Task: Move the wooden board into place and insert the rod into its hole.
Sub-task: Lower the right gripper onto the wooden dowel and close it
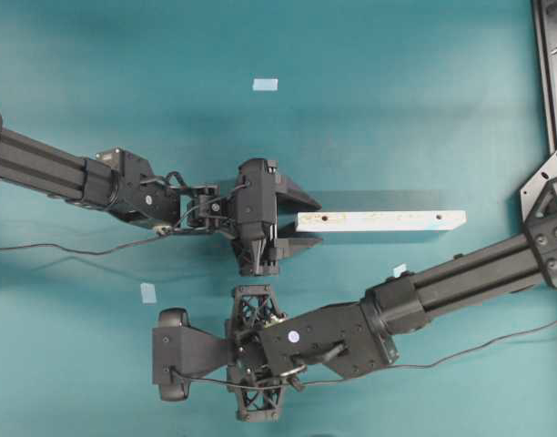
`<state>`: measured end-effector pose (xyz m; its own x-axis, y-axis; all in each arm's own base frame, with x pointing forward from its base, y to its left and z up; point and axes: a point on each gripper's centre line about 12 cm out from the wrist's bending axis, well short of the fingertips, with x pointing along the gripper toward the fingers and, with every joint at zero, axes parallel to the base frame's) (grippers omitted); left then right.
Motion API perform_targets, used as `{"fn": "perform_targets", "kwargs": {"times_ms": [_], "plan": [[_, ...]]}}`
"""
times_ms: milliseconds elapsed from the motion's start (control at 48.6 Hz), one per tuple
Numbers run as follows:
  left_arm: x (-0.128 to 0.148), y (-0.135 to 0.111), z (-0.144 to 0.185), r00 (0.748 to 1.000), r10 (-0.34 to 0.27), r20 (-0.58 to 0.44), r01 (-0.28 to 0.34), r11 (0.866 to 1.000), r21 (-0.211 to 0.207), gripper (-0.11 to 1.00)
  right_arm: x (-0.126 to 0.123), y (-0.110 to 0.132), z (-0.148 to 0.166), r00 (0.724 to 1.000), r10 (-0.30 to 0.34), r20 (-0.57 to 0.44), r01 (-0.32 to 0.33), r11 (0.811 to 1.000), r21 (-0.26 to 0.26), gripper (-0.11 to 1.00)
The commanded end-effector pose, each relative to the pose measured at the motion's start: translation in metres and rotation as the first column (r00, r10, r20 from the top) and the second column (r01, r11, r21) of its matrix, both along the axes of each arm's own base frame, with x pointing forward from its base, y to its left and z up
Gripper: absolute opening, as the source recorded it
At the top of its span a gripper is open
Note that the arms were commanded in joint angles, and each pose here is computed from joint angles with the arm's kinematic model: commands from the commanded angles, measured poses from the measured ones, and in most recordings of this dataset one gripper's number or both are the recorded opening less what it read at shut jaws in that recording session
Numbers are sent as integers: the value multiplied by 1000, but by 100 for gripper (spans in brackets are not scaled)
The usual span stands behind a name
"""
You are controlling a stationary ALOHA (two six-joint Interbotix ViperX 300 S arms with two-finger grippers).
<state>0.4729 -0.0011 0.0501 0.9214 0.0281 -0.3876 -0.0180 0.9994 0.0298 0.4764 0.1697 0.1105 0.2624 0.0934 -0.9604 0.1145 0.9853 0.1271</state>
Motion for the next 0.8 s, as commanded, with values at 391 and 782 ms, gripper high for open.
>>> {"fn": "perform_targets", "kwargs": {"times_ms": [391, 782], "plan": [[0, -5, 5, 1000, -15, 6, 15, 1000, 8, 67, 1, 0, 13, 1000, -4, 19, 4, 1000, 6, 35], [0, -5, 5, 1000, -15, 6, 15, 1000, 8, 66, 2, 0, 13, 1000, -2, 23, 2, 1000, 7, 10]]}}
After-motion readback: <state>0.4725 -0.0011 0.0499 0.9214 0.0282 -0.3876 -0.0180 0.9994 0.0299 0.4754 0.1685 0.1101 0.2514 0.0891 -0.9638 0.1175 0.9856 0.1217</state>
